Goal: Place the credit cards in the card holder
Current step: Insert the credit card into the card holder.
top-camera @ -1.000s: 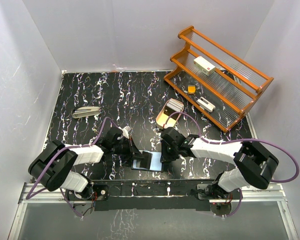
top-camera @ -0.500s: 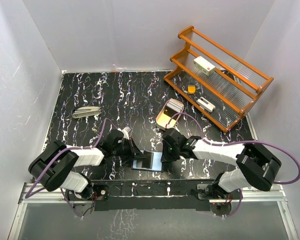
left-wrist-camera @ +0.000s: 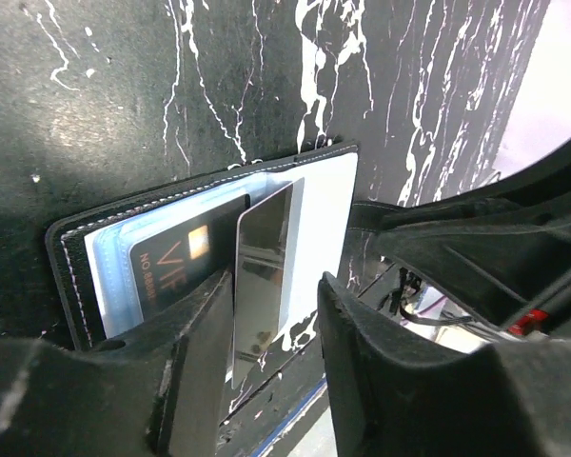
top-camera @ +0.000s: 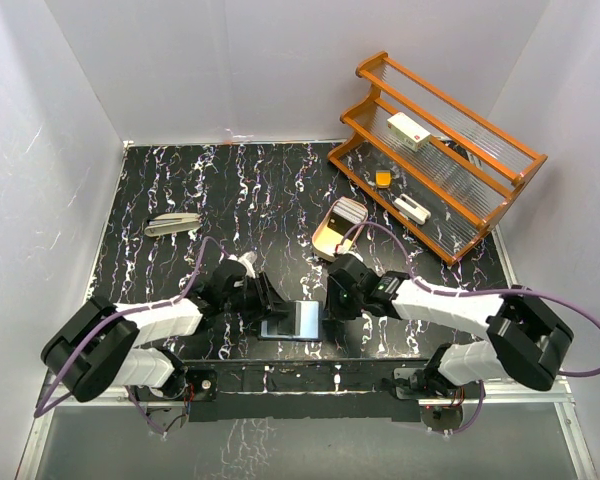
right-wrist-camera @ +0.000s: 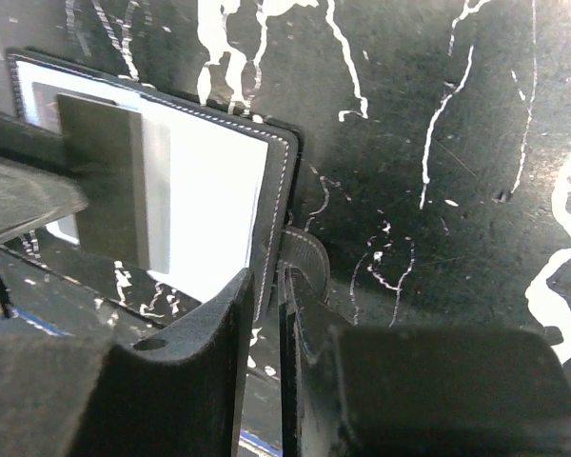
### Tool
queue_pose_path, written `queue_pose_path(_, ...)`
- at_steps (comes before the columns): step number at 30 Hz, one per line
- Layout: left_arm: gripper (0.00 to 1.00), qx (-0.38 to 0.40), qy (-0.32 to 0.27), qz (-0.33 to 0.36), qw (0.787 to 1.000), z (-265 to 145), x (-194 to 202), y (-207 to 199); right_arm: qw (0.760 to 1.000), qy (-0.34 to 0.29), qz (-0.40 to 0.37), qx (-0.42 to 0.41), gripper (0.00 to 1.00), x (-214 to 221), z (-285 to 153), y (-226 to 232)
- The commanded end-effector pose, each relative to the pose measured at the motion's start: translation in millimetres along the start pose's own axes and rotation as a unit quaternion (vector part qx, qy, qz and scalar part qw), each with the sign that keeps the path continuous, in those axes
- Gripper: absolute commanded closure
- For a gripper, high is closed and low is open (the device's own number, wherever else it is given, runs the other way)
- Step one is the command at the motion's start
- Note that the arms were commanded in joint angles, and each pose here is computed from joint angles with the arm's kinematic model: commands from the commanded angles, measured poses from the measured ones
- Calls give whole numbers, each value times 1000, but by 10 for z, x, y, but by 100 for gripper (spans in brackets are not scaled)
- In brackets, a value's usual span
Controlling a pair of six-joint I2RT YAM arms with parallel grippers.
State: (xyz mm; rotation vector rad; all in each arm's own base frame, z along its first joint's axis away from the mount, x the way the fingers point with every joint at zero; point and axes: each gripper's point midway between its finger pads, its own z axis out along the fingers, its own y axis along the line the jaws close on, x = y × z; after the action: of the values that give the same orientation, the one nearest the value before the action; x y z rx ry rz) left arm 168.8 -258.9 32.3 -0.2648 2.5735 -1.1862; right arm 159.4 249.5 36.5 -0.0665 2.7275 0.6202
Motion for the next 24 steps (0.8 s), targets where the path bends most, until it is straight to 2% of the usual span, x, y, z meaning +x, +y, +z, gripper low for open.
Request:
queue_pose_path(1, 59, -49, -15, 23, 998, -76, -62, 118, 998, -45, 2, -49, 84, -272, -216, 311)
queue_pose_path(15, 57, -64, -14, 41, 997, -109, -81, 127, 996, -25, 4, -83, 84, -224, -46, 449)
queue_pose_path(21, 61, -52, 0, 27, 998, -48, -31, 111, 997, -15, 4, -72, 83, -172, 103, 389)
queue_pose_path(24, 68, -37, 4, 10, 999, -8, 7, 98, 997, -14, 5, -71, 83, -148, 155, 365)
